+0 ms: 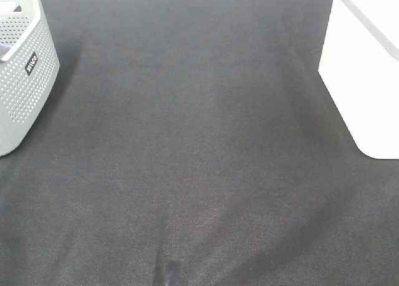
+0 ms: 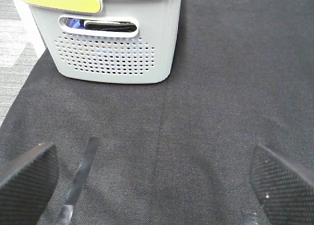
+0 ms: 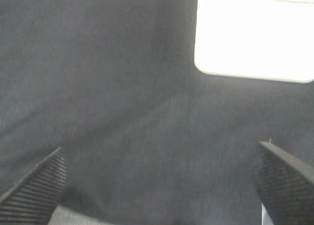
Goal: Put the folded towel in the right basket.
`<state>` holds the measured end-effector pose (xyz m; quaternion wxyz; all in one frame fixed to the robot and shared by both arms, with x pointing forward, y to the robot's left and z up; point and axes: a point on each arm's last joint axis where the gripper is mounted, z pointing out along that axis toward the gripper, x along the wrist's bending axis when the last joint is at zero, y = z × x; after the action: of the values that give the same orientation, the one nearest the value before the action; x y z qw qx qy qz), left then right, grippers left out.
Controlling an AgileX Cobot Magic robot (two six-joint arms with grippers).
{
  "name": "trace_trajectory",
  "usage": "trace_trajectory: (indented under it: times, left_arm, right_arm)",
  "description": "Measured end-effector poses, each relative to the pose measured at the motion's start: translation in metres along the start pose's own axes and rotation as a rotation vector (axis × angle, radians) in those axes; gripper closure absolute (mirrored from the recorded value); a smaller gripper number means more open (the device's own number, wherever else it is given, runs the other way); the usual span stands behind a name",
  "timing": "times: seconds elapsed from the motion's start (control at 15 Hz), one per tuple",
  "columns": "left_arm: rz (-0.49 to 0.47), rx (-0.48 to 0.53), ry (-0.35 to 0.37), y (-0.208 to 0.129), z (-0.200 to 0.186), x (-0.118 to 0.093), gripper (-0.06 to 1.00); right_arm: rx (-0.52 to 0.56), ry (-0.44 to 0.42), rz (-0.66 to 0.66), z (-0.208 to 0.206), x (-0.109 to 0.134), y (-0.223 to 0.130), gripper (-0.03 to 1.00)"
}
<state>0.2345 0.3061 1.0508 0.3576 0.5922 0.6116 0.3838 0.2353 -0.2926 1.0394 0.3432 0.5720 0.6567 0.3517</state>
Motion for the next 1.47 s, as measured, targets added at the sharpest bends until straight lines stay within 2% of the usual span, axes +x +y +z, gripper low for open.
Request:
trace_trajectory:
  times: [1.47]
  left_arm:
    - [0.0, 0.0, 0.0, 0.0, 0.0, 0.0, -0.04]
  right_arm:
    - [0.004, 0.004, 0.01, 0.0007, 0.0008, -0.0006, -0.01]
